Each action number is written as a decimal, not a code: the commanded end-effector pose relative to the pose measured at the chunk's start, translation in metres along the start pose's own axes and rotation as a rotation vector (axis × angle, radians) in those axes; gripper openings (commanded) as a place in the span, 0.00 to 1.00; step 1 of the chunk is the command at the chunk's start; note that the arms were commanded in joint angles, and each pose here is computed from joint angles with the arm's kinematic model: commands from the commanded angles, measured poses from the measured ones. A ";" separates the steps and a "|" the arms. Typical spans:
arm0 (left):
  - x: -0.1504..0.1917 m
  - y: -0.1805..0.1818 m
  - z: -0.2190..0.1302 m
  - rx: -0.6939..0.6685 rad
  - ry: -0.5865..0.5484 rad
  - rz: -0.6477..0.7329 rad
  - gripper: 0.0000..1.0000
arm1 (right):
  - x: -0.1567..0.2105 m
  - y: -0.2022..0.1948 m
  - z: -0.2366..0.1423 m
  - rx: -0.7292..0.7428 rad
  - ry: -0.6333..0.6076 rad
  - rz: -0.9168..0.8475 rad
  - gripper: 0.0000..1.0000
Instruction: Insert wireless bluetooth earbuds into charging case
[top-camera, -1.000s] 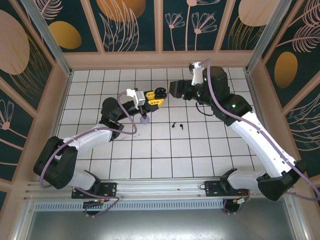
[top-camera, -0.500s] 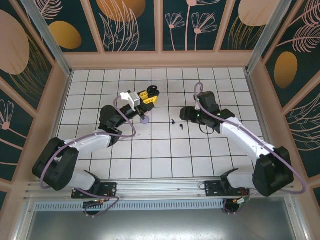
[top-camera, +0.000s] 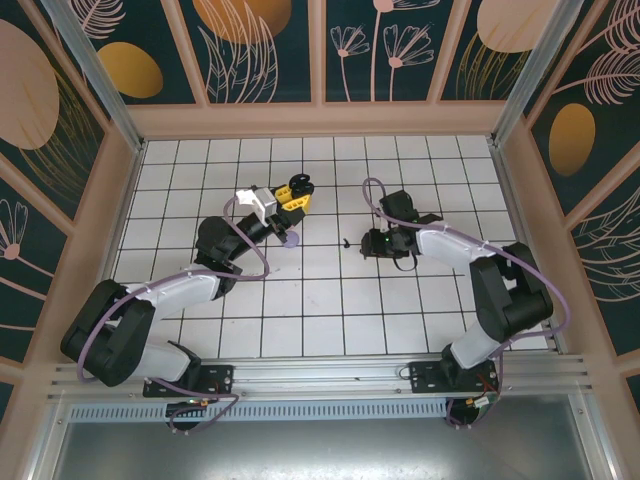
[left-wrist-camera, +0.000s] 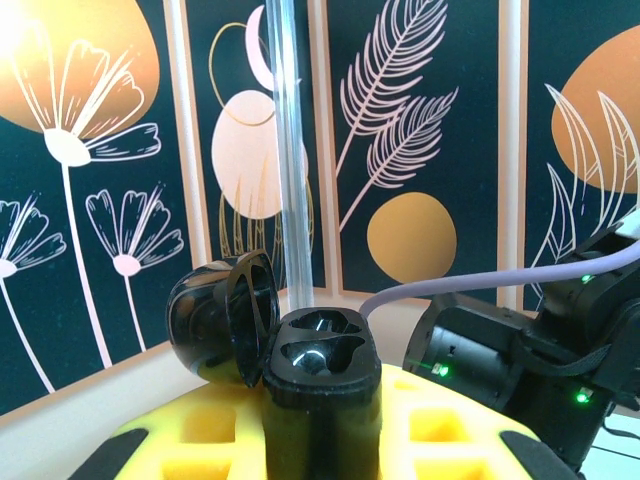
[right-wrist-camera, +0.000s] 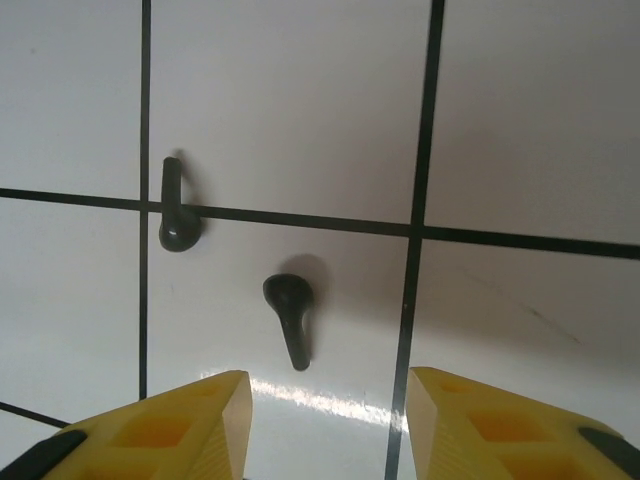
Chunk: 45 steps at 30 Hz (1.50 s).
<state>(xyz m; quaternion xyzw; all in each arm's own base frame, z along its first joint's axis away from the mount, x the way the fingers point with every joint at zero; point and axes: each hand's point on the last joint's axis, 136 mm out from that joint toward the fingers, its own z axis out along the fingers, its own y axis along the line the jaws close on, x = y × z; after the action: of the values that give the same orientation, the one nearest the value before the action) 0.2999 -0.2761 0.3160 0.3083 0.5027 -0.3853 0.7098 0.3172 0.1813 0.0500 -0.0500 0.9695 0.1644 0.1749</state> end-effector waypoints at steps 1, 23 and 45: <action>-0.018 -0.005 0.000 0.020 -0.058 0.031 0.00 | -0.013 0.011 0.000 -0.040 -0.016 -0.051 0.44; -0.016 -0.005 0.004 0.033 -0.049 0.036 0.00 | -0.006 0.016 0.036 0.041 0.066 -0.129 0.38; -0.014 -0.005 0.005 0.035 -0.037 0.034 0.00 | 0.006 0.004 0.054 0.146 0.100 -0.144 0.25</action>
<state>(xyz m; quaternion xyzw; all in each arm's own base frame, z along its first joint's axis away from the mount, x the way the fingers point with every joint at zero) 0.2977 -0.2781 0.3145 0.3156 0.5009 -0.3893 0.7057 0.3310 0.2037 0.0163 -0.1133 0.9767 0.0930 0.1568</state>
